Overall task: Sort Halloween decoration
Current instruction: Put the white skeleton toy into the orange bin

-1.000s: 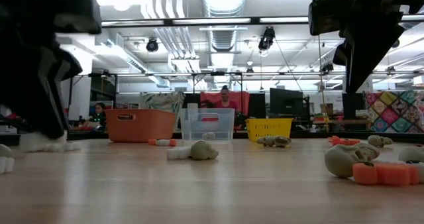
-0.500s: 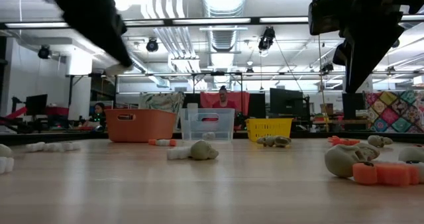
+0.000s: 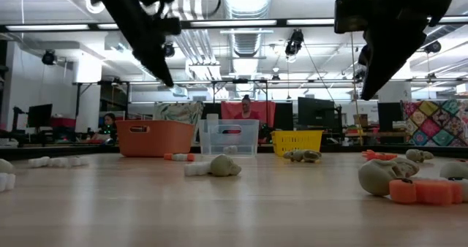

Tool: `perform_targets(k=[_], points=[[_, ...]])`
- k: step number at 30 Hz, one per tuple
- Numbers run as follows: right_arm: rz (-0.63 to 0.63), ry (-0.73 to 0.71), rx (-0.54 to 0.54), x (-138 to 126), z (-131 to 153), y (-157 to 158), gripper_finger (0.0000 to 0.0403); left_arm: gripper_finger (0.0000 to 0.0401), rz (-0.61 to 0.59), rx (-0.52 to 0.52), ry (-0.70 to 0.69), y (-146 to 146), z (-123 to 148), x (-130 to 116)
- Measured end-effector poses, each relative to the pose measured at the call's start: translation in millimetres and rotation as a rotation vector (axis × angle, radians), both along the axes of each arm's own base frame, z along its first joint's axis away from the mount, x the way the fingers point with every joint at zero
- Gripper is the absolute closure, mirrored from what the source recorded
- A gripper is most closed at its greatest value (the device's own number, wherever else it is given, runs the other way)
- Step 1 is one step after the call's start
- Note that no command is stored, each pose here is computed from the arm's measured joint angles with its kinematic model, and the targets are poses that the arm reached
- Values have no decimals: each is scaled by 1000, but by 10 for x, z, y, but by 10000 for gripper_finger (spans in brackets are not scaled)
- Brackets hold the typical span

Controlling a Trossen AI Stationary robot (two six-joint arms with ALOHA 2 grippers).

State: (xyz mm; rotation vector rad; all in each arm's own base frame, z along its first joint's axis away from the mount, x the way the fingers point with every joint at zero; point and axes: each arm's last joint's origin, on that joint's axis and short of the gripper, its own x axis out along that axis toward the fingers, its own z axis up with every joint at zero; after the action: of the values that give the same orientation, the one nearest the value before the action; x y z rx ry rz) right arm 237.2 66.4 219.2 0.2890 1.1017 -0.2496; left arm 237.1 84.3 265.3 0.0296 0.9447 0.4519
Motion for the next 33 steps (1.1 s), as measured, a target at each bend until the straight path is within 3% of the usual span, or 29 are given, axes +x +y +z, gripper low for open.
perform_targets(k=[6, 12, 24, 33], points=[[-31, -60, -66, 48, 23, -47, 301, 401, 122, -67, -12, 696, -137, -179], [-68, -92, -155, 98, 41, -188, 301, 401, 184, -130, -85, 1141, -304, -198], [-189, -82, -193, 153, 47, -602, 301, 401, 185, -210, 92, 1589, -735, 50], [-200, -86, -190, 158, 50, -630, 301, 382, 285, -150, 218, 1718, -814, 69]])
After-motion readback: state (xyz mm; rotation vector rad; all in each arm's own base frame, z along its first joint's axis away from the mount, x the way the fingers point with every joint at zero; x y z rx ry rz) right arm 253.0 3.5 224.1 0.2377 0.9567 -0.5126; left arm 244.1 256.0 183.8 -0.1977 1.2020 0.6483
